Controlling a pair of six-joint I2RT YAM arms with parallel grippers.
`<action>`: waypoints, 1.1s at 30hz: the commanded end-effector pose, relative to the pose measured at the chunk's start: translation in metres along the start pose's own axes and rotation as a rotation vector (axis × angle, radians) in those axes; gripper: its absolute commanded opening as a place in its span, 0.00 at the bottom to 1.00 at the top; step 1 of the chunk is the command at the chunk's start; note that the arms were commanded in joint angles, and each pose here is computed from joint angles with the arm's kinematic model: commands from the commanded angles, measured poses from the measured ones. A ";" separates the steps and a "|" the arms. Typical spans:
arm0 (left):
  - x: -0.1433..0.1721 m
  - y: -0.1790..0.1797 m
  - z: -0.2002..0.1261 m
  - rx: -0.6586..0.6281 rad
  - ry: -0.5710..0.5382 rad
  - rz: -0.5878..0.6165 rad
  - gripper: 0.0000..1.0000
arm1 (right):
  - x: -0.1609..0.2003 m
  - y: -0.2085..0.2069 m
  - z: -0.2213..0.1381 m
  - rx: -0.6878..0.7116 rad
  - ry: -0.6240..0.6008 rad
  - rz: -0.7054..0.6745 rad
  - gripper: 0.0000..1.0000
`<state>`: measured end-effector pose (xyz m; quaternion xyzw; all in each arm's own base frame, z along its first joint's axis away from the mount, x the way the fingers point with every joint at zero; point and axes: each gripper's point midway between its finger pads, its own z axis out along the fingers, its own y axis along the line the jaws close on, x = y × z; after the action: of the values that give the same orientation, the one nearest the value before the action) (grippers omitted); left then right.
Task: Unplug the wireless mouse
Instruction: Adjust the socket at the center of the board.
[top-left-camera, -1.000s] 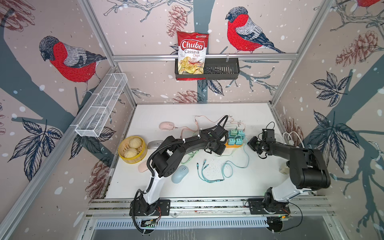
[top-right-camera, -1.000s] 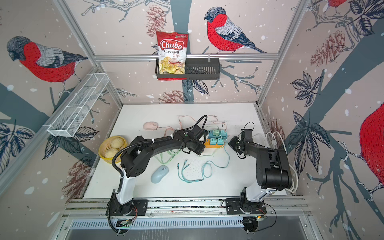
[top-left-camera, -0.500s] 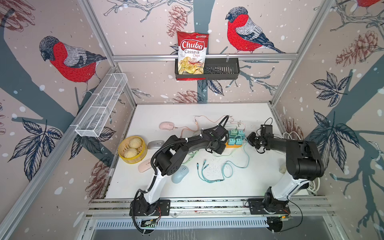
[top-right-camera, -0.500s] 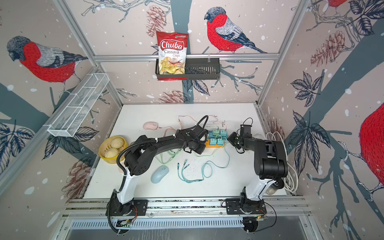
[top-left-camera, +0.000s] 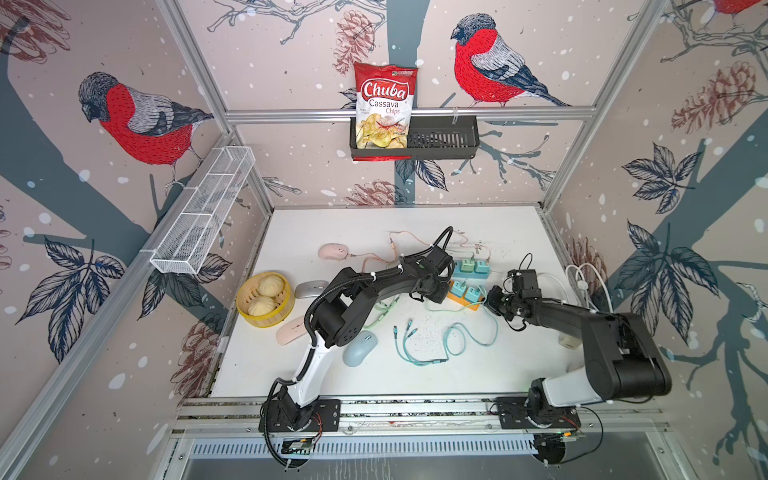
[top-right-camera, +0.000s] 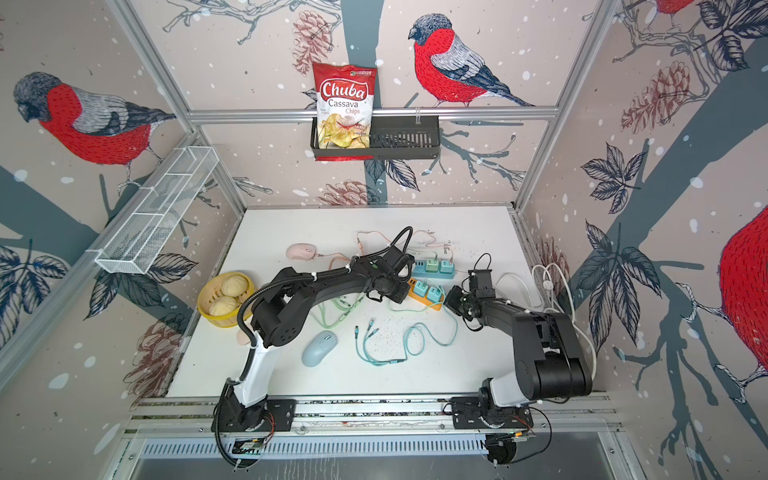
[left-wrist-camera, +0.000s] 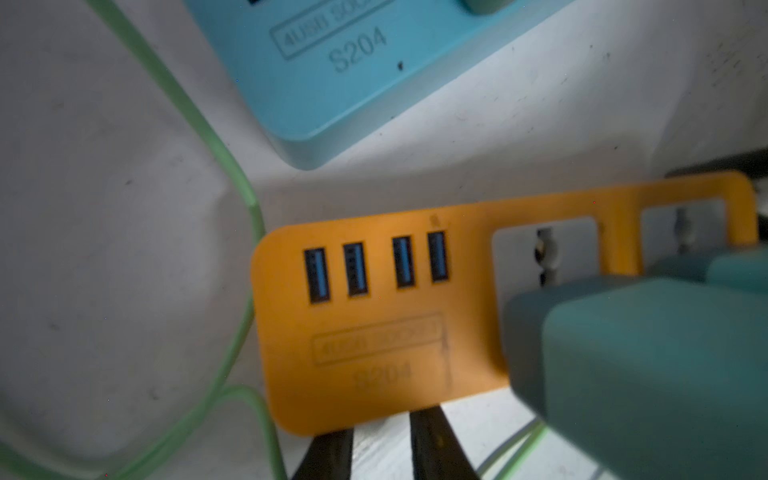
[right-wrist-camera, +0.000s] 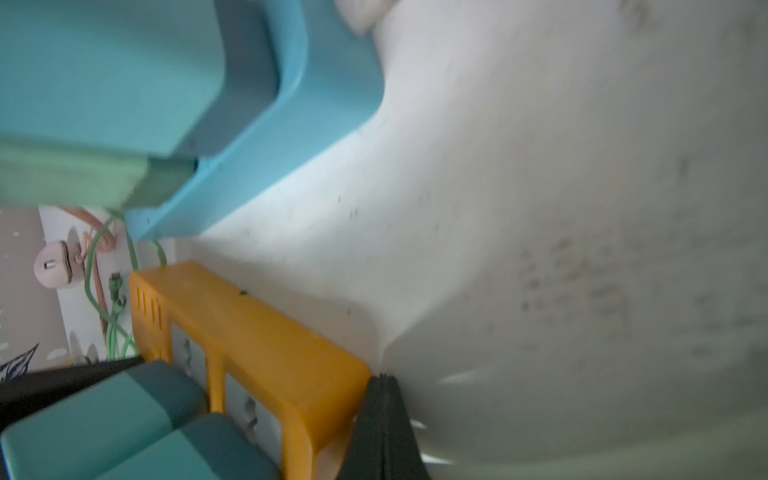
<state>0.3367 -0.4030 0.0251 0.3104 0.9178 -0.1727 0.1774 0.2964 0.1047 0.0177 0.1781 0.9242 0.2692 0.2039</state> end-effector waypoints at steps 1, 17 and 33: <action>0.003 -0.002 0.003 0.018 0.026 -0.010 0.26 | 0.031 0.000 -0.004 -0.011 0.072 0.048 0.00; -0.012 0.032 -0.046 -0.021 -0.048 -0.068 0.48 | 0.007 0.055 -0.071 -0.184 -0.205 -0.333 0.47; -0.034 0.023 -0.018 0.036 -0.047 -0.074 0.54 | 0.025 0.059 -0.063 -0.189 -0.186 -0.447 0.43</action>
<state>0.3733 -0.3947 0.0520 0.2766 0.9196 -0.2023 0.1921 0.2554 0.1347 0.0898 -0.0140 0.8925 0.2915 0.3440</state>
